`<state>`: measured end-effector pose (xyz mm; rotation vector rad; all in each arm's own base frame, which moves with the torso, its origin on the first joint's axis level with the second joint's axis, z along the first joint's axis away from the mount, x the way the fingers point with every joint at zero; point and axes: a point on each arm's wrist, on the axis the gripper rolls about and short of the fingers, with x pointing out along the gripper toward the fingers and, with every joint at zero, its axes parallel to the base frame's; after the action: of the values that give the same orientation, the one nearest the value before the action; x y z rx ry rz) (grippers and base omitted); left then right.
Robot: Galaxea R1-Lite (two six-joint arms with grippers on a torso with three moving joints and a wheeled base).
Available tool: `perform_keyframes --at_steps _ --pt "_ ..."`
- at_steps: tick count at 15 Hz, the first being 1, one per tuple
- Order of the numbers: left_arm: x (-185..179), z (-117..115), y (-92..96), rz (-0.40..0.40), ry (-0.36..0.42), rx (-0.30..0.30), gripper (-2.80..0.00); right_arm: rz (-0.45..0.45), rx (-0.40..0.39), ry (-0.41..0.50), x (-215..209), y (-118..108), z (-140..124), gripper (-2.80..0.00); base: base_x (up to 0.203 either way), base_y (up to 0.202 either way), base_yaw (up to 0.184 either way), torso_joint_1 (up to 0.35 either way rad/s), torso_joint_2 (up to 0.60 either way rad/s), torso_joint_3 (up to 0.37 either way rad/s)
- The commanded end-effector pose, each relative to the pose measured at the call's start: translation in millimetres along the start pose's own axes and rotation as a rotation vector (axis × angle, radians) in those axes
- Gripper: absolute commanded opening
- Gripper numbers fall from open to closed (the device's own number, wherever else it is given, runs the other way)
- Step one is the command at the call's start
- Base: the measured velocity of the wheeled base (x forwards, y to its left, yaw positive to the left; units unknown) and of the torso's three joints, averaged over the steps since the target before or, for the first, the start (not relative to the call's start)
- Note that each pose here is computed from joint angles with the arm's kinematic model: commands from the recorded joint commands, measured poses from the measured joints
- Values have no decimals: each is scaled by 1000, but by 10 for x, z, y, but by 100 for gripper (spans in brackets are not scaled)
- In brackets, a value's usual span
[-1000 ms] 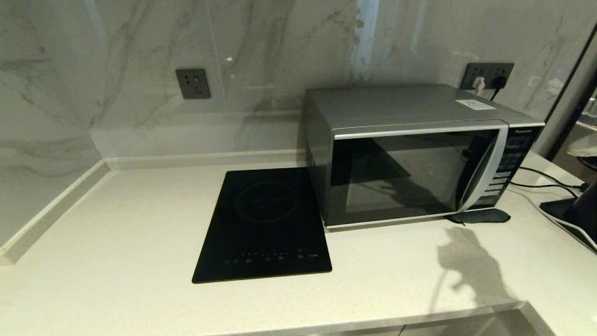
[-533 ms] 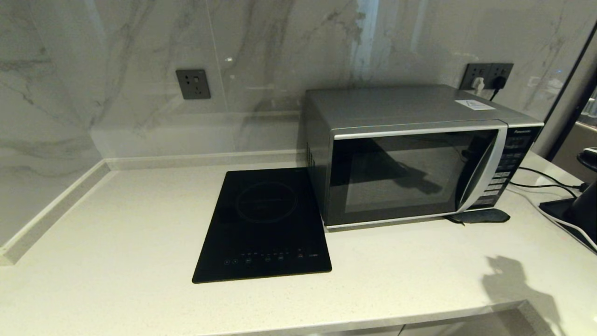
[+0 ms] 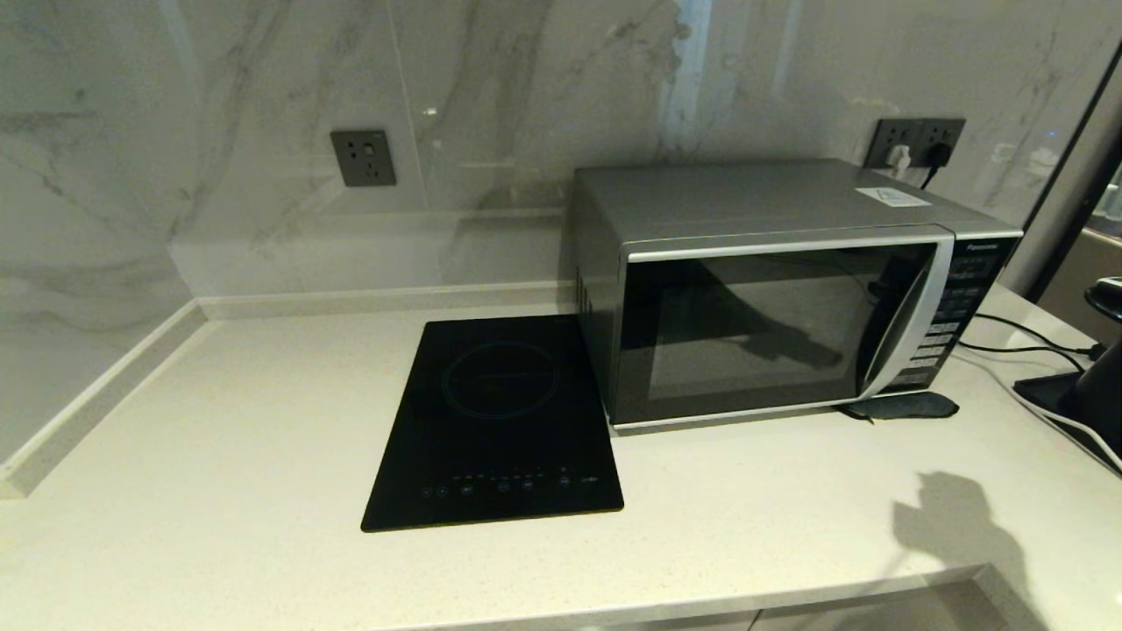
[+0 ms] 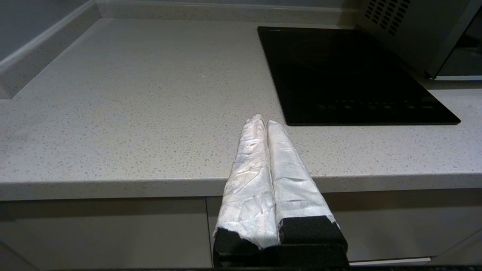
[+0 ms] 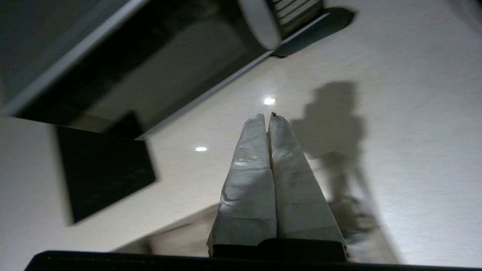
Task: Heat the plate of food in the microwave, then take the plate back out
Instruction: Open the microwave oven
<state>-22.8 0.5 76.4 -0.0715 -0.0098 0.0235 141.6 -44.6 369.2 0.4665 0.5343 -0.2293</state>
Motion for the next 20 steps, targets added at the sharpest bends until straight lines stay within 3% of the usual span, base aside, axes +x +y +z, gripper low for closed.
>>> perform_keyframes --at_steps 1,4,11,13,20 --pt "1 1 0 1 1 -1 -280 115 256 92 221 -59 55 -280 0 0 0 0 0 0" --pt "1 1 0 1 1 -1 -280 129 377 201 563 -158 93 -280 0 0 0 0 0 0" --pt "1 1 0 1 1 -1 -280 104 479 317 1274 -482 200 -280 0 0 0 0 0 0" --pt "1 1 0 1 1 -1 -280 129 490 352 1355 -531 185 -280 0 0 0 0 0 0" --pt "1 1 0 1 1 -1 -280 185 402 396 1469 -745 110 -280 0 0 0 0 0 0"
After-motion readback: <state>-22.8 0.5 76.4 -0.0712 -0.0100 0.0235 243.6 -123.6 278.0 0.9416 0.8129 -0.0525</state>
